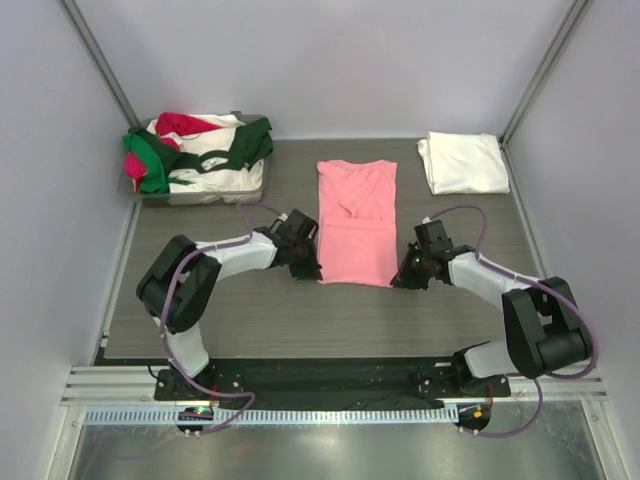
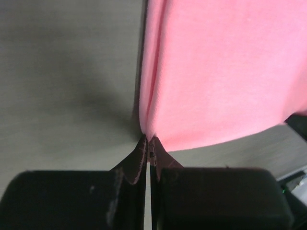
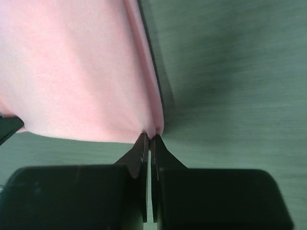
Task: Fold and stack the t-shirts
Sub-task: Fold the tshirt
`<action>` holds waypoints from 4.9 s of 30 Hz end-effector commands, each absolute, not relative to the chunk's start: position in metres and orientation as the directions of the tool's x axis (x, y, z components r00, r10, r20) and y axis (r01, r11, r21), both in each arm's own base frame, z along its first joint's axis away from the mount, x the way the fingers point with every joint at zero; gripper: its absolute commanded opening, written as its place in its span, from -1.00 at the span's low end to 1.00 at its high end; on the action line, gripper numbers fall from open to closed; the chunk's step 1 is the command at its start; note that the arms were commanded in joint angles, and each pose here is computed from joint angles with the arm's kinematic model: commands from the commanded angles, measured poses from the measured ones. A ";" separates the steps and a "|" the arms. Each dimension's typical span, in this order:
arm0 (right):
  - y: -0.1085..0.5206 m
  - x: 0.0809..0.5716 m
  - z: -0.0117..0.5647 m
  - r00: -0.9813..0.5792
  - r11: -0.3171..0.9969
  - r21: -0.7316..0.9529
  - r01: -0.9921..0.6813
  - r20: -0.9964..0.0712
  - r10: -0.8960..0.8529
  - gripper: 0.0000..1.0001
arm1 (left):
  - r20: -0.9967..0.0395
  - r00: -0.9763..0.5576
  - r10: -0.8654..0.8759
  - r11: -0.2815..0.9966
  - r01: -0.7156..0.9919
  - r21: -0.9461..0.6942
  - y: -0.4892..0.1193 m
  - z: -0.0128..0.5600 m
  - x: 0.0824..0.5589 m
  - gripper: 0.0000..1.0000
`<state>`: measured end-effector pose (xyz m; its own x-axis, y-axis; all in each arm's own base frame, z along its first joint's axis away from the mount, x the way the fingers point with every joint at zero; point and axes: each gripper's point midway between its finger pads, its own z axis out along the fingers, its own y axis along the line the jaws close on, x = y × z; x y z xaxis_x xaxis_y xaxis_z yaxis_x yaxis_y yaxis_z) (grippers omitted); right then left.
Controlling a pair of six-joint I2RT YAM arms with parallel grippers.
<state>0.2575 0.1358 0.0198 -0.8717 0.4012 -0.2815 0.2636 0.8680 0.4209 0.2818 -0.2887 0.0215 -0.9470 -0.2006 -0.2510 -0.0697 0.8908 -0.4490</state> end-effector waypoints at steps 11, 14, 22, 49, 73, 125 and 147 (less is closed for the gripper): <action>0.117 0.151 0.111 -0.904 0.864 0.449 0.226 -0.234 0.358 -0.97 | -0.249 -0.954 -0.167 0.884 -0.033 -0.466 -0.279 0.093 0.150 -1.00; 0.119 0.131 0.132 -0.901 0.838 0.502 0.213 -0.230 0.367 -0.98 | -0.272 -0.941 -0.200 0.866 -0.040 -0.499 -0.276 0.123 0.132 -1.00; 0.122 0.133 0.189 -0.868 0.808 0.564 0.171 -0.302 0.394 -0.97 | -0.352 -0.912 -0.210 0.869 -0.010 -0.494 -0.259 0.167 0.126 -1.00; 0.152 0.322 0.200 -0.855 0.912 0.403 0.082 -0.441 0.272 -0.97 | -0.412 -0.846 -0.338 0.878 -0.126 -0.462 -0.228 0.189 0.288 -1.00; 0.137 0.392 0.147 -0.876 0.931 0.339 0.137 -0.397 0.273 -0.98 | -0.353 -0.876 -0.328 0.881 -0.150 -0.448 -0.245 0.143 0.398 -1.00; 0.162 0.195 0.009 -0.970 0.901 0.402 0.162 -0.103 0.220 -0.28 | -0.282 -0.942 -0.181 0.917 -0.057 -0.396 -0.232 0.044 0.214 -0.02; 0.155 0.241 0.011 -0.955 0.911 0.394 0.122 -0.203 0.216 0.20 | -0.365 -0.894 -0.261 0.871 -0.056 -0.487 -0.250 0.032 0.275 0.23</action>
